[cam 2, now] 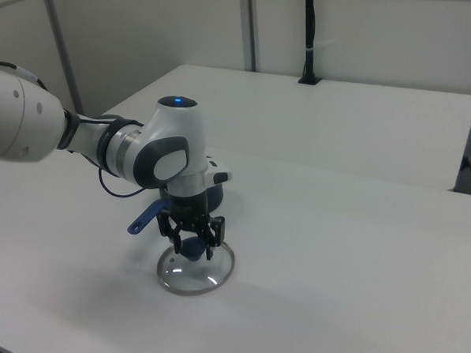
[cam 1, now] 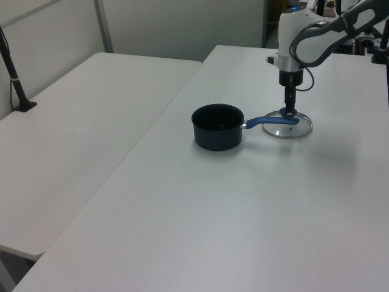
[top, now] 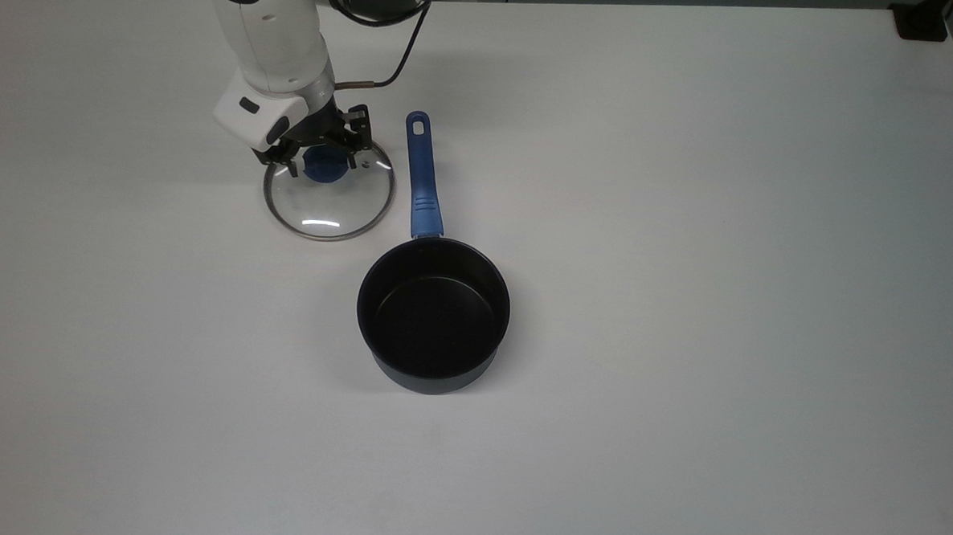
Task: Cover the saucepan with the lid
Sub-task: 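Lower the gripper and close it on the blue knob, then lift the glass lid off the table by its knob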
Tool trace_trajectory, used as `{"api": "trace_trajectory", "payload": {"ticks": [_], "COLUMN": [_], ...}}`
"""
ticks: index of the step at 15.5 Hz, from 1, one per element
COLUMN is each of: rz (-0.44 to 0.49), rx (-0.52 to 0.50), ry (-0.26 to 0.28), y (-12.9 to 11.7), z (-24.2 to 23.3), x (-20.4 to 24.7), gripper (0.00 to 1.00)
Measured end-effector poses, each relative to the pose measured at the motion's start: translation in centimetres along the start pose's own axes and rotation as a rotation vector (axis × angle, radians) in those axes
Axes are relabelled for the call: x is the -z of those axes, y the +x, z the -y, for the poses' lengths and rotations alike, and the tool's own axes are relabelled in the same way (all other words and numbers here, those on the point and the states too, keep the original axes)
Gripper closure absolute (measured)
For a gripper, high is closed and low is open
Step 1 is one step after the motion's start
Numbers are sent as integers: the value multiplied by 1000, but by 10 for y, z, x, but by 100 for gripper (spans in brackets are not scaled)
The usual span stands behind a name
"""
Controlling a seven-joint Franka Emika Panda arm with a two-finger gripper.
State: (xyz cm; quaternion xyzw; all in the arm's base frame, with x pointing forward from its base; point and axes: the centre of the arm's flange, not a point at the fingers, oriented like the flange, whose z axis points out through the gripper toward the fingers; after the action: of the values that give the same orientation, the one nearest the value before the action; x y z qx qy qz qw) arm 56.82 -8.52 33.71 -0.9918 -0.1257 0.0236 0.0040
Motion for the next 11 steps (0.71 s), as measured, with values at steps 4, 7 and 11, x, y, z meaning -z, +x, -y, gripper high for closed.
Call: {"api": "trace_trajectory", "payload": {"ticks": [4,7,11], "rz": [-13,-25,-114], "rx": [-4,-18,-115], "ry": [-5,-3,7], "y": [3,16,42], "z": [-2,-9,-20], "x": [6,44,123], "gripper": [40,40,40]}}
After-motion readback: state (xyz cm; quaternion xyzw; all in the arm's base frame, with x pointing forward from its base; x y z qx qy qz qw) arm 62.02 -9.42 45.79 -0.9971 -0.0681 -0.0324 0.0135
